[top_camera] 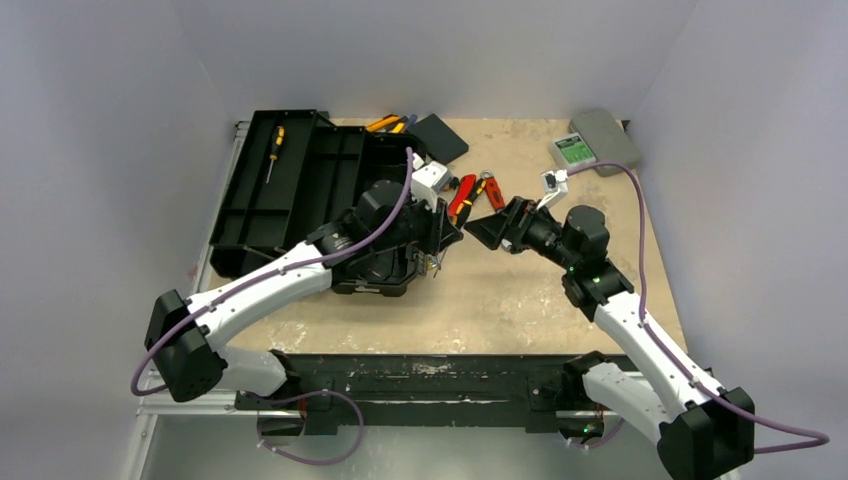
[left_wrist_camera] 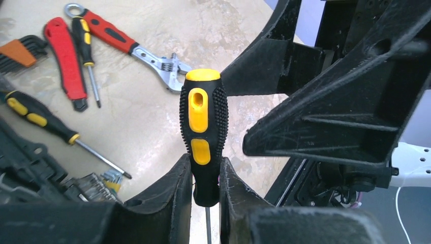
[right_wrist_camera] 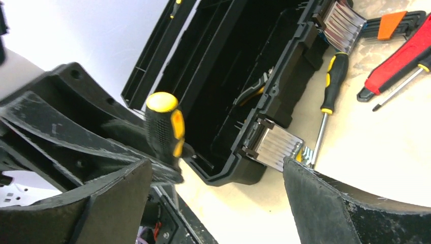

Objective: Pack the tool kit
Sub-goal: Place the screwdriver in the toolbox.

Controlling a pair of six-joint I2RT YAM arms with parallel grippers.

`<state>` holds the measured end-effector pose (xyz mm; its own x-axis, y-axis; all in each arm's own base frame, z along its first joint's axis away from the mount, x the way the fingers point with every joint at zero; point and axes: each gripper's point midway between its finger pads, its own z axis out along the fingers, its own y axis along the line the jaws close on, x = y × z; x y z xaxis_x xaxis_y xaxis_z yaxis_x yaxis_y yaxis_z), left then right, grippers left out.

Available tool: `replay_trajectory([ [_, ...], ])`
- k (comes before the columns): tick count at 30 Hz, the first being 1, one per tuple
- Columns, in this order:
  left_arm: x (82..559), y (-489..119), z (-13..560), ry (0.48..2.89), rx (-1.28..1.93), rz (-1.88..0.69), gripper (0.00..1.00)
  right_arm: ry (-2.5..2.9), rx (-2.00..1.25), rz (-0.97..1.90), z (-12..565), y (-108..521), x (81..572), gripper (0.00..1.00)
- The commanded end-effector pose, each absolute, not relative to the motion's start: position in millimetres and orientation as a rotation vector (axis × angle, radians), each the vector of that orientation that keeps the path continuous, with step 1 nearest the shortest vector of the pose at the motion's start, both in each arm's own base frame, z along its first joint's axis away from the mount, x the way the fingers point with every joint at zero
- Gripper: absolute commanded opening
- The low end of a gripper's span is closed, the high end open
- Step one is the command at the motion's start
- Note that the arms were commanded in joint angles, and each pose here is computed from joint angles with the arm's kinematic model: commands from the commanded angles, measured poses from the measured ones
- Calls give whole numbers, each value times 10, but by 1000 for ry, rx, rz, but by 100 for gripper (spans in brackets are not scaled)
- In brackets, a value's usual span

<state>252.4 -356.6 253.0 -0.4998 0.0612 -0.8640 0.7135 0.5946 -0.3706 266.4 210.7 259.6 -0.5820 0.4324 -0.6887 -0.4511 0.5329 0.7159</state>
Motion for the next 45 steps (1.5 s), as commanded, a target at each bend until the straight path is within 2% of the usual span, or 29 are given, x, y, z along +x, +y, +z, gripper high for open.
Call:
replay_trajectory([
  [1,2536,-3282,2704,1937,556,-835,0,1799,-13,1153,2734,2057,2681,99],
  [15,2940,-1802,2805,2092,227,-251,0,1862,32,1009,2633,1874,2693,99],
  [25,3435,-958,2938,2031,109,339,0,1860,31,948,2641,1786,2678,99],
  [32,3777,-711,2774,2136,79,445,0,1861,30,945,2651,1773,2655,99],
  [43,4107,-438,2152,2283,124,646,0,1891,39,930,2578,1769,2675,99],
  [44,4123,-431,2108,2292,131,660,1,1892,41,930,2573,1770,2679,99],
  [45,4133,-425,2077,2303,140,676,10,1891,43,931,2576,1769,2685,99],
])
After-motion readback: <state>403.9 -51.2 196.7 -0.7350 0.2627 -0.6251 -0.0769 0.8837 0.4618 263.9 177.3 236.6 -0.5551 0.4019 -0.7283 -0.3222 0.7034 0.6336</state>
